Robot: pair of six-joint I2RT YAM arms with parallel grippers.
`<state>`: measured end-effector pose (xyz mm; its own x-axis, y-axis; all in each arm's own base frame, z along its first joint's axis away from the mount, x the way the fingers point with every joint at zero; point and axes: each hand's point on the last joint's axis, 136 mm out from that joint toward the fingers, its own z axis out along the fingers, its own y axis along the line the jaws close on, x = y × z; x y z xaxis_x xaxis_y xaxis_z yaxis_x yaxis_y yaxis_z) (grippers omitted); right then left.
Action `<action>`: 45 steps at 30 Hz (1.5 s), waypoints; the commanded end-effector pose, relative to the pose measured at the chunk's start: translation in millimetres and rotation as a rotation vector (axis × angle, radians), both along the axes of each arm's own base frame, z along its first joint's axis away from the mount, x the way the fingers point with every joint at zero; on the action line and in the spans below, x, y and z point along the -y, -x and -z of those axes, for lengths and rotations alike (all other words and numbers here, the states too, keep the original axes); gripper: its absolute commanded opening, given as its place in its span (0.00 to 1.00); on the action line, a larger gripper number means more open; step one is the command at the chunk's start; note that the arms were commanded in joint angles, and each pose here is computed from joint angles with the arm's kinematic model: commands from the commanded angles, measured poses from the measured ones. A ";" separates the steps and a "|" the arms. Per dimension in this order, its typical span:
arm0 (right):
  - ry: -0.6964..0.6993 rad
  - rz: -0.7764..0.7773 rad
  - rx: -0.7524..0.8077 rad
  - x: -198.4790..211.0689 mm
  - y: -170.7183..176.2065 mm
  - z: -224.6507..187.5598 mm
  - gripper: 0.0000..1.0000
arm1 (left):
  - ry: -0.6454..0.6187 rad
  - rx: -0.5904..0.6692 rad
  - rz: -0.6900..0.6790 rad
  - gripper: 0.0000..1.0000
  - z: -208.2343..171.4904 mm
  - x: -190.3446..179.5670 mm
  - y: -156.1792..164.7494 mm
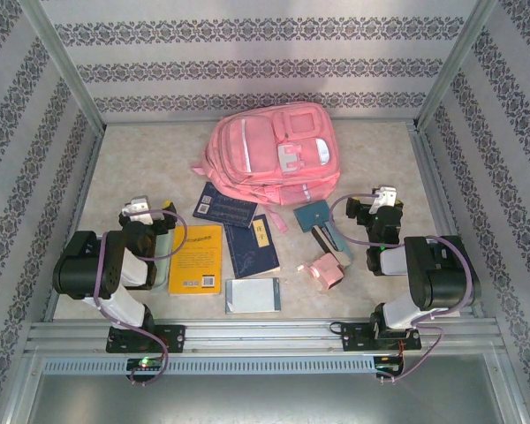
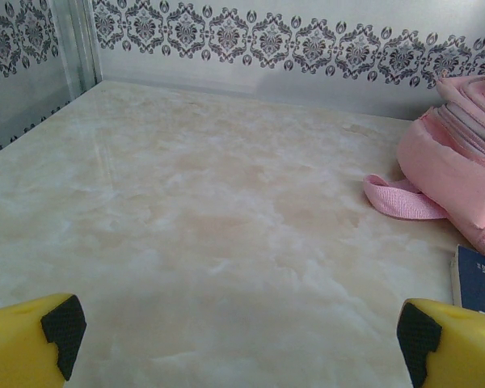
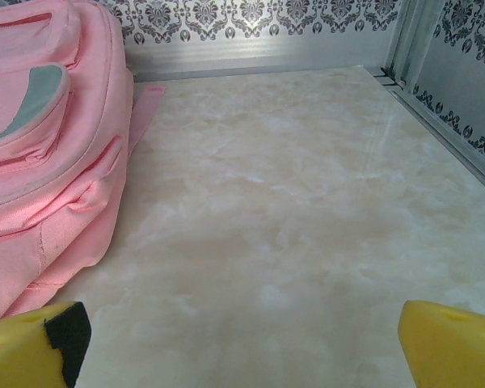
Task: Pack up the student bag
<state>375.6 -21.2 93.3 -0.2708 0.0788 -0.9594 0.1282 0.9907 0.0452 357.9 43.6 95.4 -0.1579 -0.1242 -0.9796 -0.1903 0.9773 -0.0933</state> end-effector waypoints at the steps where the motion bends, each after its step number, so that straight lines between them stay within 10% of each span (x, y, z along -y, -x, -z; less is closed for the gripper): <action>1: -0.006 0.011 0.038 0.1 -5.7 -12.6 0.98 | 0.008 0.036 0.000 1.00 -7.0 -1.6 0.8; 30: 0.005 -0.179 0.008 -31.1 -14.0 -10.6 0.98 | -0.036 0.061 0.166 1.00 -17.3 25.9 0.6; 45: 0.104 -0.359 0.123 -122.1 27.1 -134.8 0.98 | -0.114 0.453 0.415 1.00 -151.9 93.9 19.1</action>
<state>357.9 77.3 208.6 -0.1073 -0.0533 -0.9928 -0.1861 0.9820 -0.0326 340.1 -20.9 200.2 0.1256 -0.0185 -0.9919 0.1188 0.9929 -0.0035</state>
